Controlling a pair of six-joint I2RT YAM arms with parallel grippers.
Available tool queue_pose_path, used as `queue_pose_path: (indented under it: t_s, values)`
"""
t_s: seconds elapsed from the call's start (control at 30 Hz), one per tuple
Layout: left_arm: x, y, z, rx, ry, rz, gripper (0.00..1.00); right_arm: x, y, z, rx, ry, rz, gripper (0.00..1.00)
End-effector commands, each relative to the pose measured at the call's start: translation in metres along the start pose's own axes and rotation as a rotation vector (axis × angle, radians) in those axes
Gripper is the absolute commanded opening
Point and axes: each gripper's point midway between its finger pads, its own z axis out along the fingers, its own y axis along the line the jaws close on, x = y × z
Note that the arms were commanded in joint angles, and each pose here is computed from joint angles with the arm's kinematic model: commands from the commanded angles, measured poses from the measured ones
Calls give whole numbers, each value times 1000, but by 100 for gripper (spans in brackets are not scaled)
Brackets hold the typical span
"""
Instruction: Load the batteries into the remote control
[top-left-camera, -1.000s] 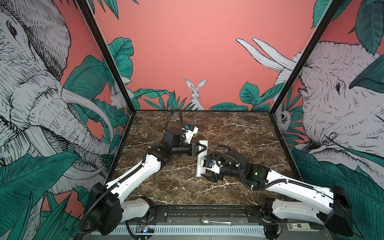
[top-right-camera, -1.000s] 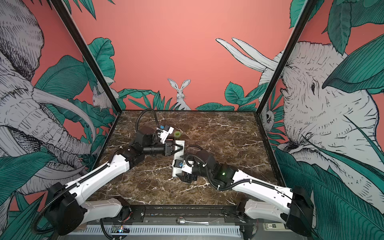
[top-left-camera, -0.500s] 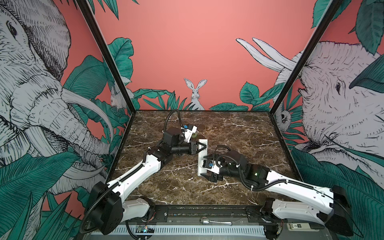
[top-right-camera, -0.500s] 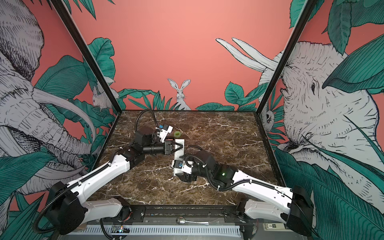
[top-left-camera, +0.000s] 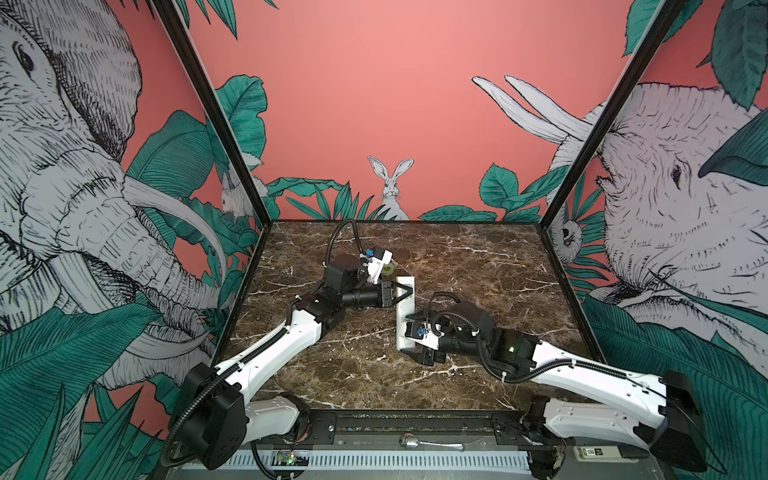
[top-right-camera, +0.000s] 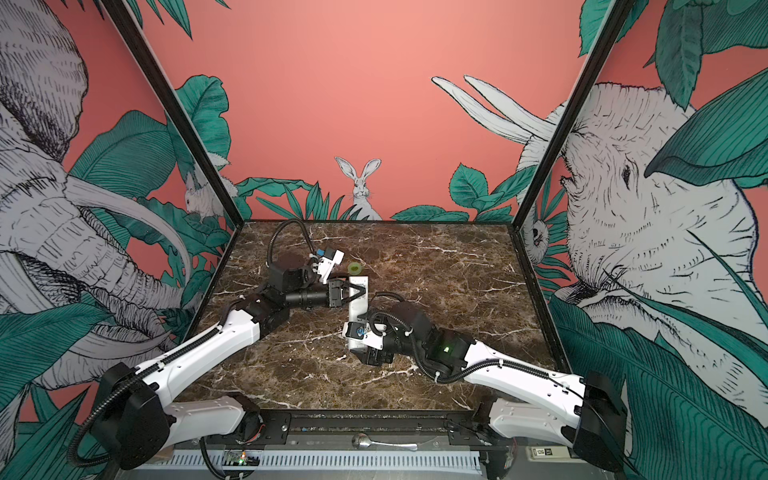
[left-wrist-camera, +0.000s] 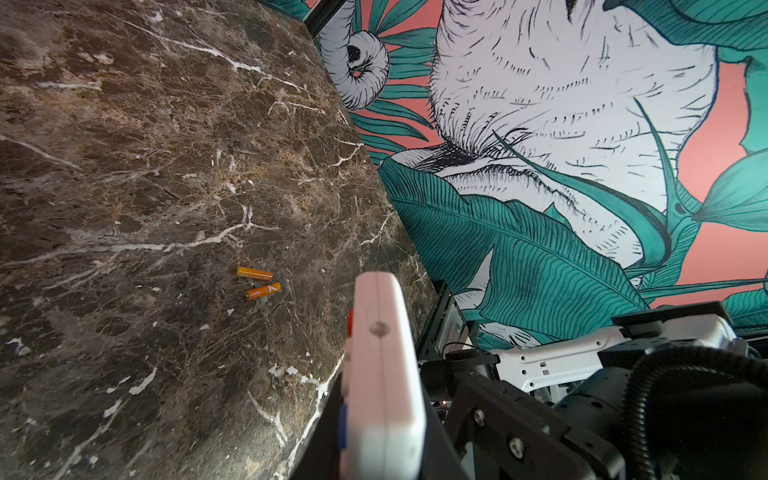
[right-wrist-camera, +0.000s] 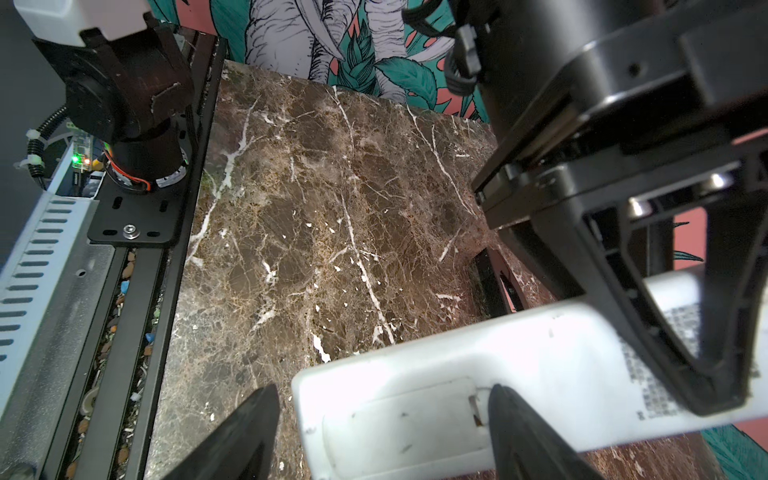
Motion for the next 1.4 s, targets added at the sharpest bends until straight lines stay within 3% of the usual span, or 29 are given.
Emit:
queue_pose_path:
  t_s: [0.0, 0.43, 0.7, 0.97, 1.37]
  values:
    - [-7, -11, -4, 46, -26, 23, 0, 0, 7, 3, -27, -16, -1, 80]
    - [-9, -9, -8, 42, -37, 22, 0, 5, 15, 5, -70, 7, 10, 79]
    - [-11, -8, -9, 40, -43, 23, 0, 6, 22, 6, -104, 18, 10, 68]
    - [-11, -7, -9, 37, -45, 26, 0, 7, 25, 8, -119, 23, 10, 66]
    - [-11, -2, -10, 11, -43, 32, 0, 5, 30, 4, -140, 20, 5, 53]
